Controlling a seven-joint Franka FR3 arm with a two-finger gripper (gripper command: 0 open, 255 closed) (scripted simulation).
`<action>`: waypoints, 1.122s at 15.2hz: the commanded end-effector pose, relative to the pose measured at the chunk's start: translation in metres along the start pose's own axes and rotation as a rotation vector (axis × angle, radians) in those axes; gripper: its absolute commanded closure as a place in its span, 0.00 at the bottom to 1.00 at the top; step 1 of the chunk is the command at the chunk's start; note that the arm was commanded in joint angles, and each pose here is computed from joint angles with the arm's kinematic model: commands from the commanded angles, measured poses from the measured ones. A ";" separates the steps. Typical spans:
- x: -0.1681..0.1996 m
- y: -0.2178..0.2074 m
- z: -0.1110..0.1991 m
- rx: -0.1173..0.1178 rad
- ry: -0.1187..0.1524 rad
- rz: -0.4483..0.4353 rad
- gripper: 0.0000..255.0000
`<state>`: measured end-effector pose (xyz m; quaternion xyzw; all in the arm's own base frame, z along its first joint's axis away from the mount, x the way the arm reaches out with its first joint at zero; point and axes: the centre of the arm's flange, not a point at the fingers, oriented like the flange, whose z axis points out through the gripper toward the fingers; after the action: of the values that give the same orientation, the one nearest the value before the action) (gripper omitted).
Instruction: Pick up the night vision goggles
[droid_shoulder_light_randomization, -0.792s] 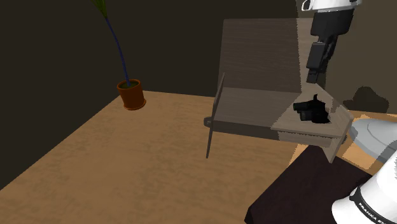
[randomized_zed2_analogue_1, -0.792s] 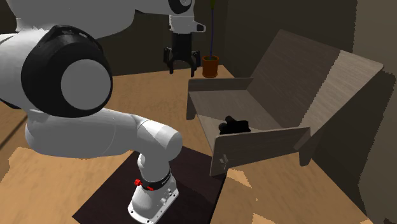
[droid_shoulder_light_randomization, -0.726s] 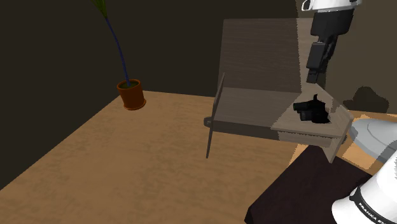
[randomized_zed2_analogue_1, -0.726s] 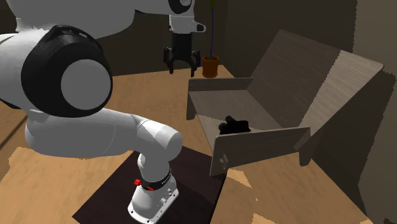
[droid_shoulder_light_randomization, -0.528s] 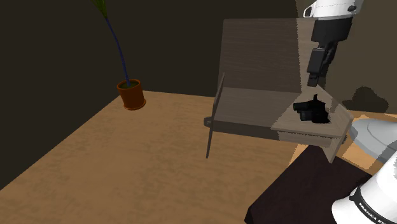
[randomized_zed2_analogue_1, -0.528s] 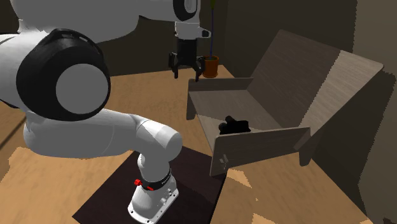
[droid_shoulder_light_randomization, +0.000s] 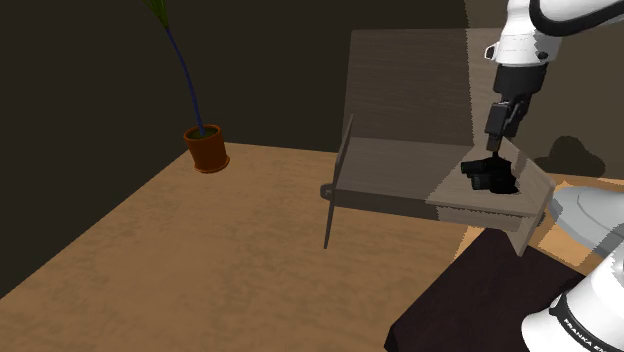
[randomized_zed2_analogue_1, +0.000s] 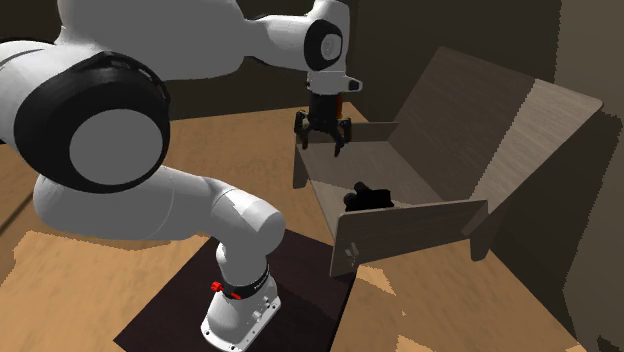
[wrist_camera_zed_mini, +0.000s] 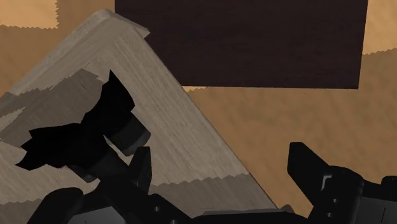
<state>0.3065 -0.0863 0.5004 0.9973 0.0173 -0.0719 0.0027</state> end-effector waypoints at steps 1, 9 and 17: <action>0.002 0.020 0.018 -0.002 -0.001 0.020 0.00; 0.002 0.102 0.084 -0.007 -0.011 0.102 0.00; 0.006 0.112 0.125 -0.007 -0.012 0.113 0.00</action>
<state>0.2982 -0.1999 0.3816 0.9961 -0.0390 -0.0782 0.0104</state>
